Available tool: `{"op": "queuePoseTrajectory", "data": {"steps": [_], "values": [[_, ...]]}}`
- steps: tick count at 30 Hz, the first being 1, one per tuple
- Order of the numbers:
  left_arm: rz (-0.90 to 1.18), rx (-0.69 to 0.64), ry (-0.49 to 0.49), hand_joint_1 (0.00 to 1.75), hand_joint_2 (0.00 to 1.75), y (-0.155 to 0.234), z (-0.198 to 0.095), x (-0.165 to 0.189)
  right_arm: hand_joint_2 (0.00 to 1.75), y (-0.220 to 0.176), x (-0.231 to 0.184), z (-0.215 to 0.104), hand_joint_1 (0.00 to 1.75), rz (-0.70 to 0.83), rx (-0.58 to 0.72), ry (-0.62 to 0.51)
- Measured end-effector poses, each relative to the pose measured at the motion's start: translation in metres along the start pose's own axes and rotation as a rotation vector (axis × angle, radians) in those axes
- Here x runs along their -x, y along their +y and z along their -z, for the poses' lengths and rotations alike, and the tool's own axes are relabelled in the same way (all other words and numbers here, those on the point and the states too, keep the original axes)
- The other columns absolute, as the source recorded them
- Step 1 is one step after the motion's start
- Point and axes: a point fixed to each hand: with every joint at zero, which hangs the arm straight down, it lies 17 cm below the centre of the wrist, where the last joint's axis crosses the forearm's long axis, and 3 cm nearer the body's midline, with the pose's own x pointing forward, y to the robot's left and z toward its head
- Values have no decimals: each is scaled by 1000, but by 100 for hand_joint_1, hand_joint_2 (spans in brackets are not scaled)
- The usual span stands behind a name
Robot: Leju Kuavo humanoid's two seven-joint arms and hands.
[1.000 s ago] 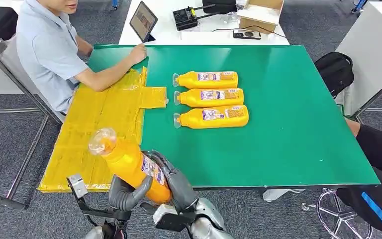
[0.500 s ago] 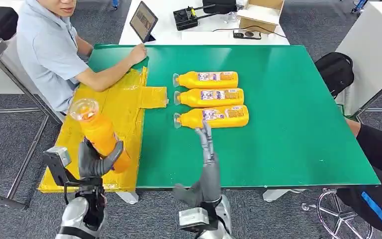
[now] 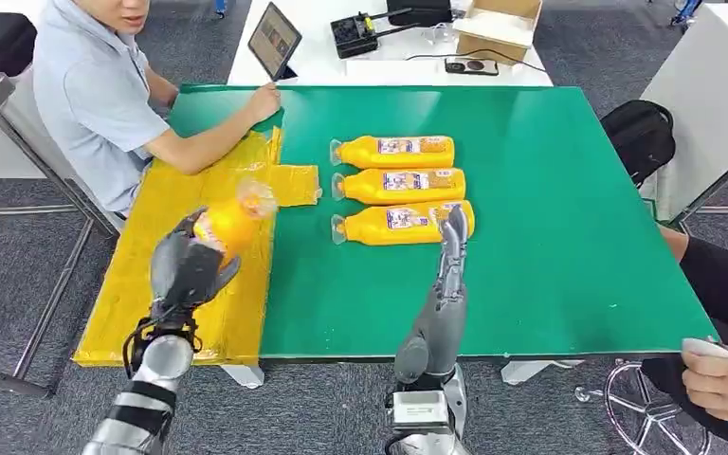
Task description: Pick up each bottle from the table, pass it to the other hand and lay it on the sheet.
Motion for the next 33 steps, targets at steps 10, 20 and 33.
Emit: {"op": "queuePoseTrajectory", "data": {"steps": [10,20,33], "values": [[324,169,34,175,175,-28,25,38,0,11,-4,-6,0,39,-24,9],[580,375,127,154,175,-49,32,87,0,20,4,-15,0,69,-60,42],[623,479,158,0,175,-63,19,107,0,24,13,-21,0,73,-85,66]]}}
